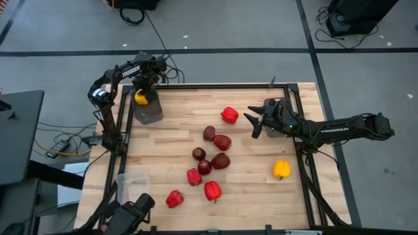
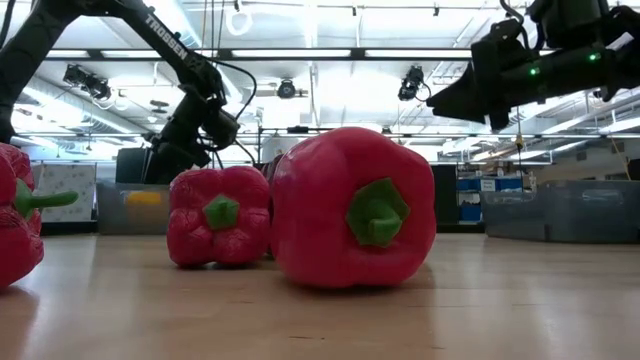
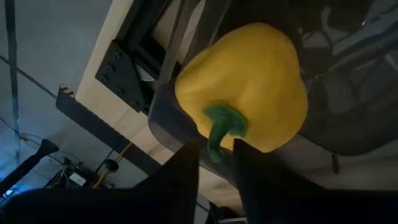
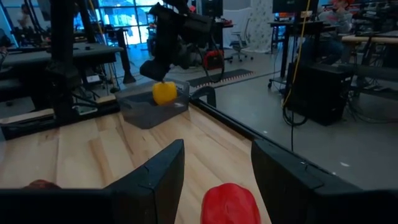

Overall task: Sort produce into baskets
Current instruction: Put the yellow bell pepper into the left black transparent bin, then adjust the left black transparent bin

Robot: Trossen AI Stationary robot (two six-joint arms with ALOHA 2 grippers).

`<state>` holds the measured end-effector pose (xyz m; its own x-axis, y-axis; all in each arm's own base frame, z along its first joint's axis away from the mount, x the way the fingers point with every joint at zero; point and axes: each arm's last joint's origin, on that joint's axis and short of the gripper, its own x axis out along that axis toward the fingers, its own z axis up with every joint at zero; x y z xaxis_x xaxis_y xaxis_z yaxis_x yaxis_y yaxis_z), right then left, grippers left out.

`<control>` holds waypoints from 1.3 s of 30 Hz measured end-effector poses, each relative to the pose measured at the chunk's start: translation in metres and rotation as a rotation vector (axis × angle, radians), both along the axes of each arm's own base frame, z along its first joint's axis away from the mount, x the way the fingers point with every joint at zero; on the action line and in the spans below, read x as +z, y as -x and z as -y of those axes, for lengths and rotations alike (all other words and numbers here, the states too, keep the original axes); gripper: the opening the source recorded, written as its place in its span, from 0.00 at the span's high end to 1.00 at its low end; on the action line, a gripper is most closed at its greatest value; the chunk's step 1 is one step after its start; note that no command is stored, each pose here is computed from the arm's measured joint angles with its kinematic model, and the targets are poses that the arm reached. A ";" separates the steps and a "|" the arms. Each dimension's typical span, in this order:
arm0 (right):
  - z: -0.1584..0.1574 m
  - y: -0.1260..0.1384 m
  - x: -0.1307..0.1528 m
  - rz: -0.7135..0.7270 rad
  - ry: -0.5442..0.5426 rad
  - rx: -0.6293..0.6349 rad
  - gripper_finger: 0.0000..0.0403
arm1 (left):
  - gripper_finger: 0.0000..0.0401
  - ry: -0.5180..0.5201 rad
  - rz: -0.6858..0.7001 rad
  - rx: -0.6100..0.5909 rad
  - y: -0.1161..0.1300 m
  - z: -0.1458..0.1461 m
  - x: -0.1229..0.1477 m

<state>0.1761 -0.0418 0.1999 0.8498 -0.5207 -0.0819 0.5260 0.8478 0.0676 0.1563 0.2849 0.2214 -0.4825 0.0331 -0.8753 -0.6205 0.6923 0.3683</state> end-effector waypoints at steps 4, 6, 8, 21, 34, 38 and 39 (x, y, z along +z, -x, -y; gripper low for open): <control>0.000 0.000 -0.001 -0.007 -0.003 0.000 0.51 | 0.58 -0.002 0.002 0.003 0.000 0.000 0.000; 0.000 0.000 -0.001 -0.007 -0.004 0.000 0.51 | 0.53 -0.013 0.034 0.004 -0.002 -0.002 0.005; 0.000 0.000 -0.001 -0.008 -0.006 0.001 0.51 | 0.50 -0.030 0.139 0.002 -0.004 -0.002 0.015; -0.003 0.000 -0.007 -0.038 -0.082 0.032 0.51 | 0.47 -0.188 0.630 -0.278 -0.019 0.062 0.108; -0.003 0.000 -0.006 -0.021 -0.089 0.029 0.51 | 0.47 -0.230 0.814 -0.450 -0.095 0.140 0.013; -0.003 0.000 -0.006 -0.023 -0.086 0.031 0.51 | 0.47 -0.300 0.724 -0.392 -0.087 0.136 -0.007; -0.003 0.000 -0.006 -0.023 -0.086 0.032 0.51 | 0.47 -0.295 0.712 -0.381 -0.084 0.135 -0.011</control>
<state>0.1763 -0.0384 0.1936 0.8631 -0.4838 -0.1449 0.5012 0.8557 0.1286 0.2401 0.1497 0.2099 0.2688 0.3554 -0.8952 -0.5168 0.8375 0.1773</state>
